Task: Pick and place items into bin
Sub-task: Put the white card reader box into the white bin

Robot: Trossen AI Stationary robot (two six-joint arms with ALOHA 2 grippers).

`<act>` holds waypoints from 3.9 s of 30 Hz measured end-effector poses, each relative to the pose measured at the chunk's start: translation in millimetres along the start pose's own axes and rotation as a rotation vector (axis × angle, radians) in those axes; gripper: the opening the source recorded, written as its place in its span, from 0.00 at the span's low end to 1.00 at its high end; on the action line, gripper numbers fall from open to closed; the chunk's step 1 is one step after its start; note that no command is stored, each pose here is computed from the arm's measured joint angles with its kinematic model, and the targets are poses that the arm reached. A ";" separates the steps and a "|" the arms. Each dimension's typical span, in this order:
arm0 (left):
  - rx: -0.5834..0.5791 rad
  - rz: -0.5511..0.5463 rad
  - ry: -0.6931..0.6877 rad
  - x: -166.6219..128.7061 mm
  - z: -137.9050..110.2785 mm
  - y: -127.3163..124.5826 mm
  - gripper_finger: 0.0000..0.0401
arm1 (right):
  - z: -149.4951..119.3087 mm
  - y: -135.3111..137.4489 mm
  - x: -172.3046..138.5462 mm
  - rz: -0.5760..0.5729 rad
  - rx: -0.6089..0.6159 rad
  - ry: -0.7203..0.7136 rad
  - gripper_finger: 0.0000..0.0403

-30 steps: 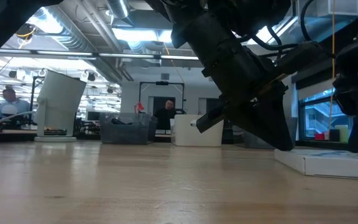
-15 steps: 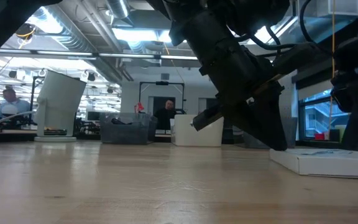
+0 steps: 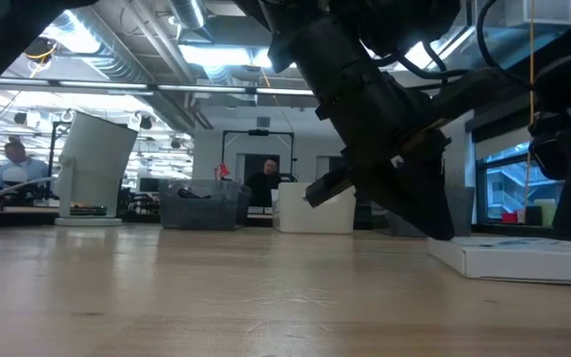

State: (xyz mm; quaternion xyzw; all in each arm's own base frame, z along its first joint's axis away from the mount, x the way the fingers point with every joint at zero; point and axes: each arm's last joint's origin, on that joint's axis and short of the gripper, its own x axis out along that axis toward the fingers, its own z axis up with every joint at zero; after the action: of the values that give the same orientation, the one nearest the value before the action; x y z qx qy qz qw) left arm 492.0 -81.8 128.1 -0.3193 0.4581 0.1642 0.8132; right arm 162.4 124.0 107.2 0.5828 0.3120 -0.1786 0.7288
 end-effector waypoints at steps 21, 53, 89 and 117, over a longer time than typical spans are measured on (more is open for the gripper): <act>0.001 -0.026 -0.054 -3.7 3.2 -2.0 0.01 | -0.2 -0.5 -0.6 -0.012 -0.003 0.018 0.30; 0.015 -0.004 0.021 -22.8 12.5 -3.0 0.01 | 9.5 8.5 -26.9 0.018 -0.076 0.029 0.30; 0.011 -0.088 -0.041 -20.8 20.4 -8.0 0.01 | 11.1 1.5 -26.8 -0.048 -0.101 0.017 0.30; 0.005 -0.079 -0.006 -5.3 11.1 0.4 0.01 | 8.8 -2.8 -23.6 -0.095 -0.035 0.059 0.30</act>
State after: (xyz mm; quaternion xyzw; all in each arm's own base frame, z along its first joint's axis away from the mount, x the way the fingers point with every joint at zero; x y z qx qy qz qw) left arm 496.1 -73.9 136.6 -0.3346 0.4430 0.1319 0.8212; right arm 145.3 112.4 121.9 0.5595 0.3638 -0.1903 0.7200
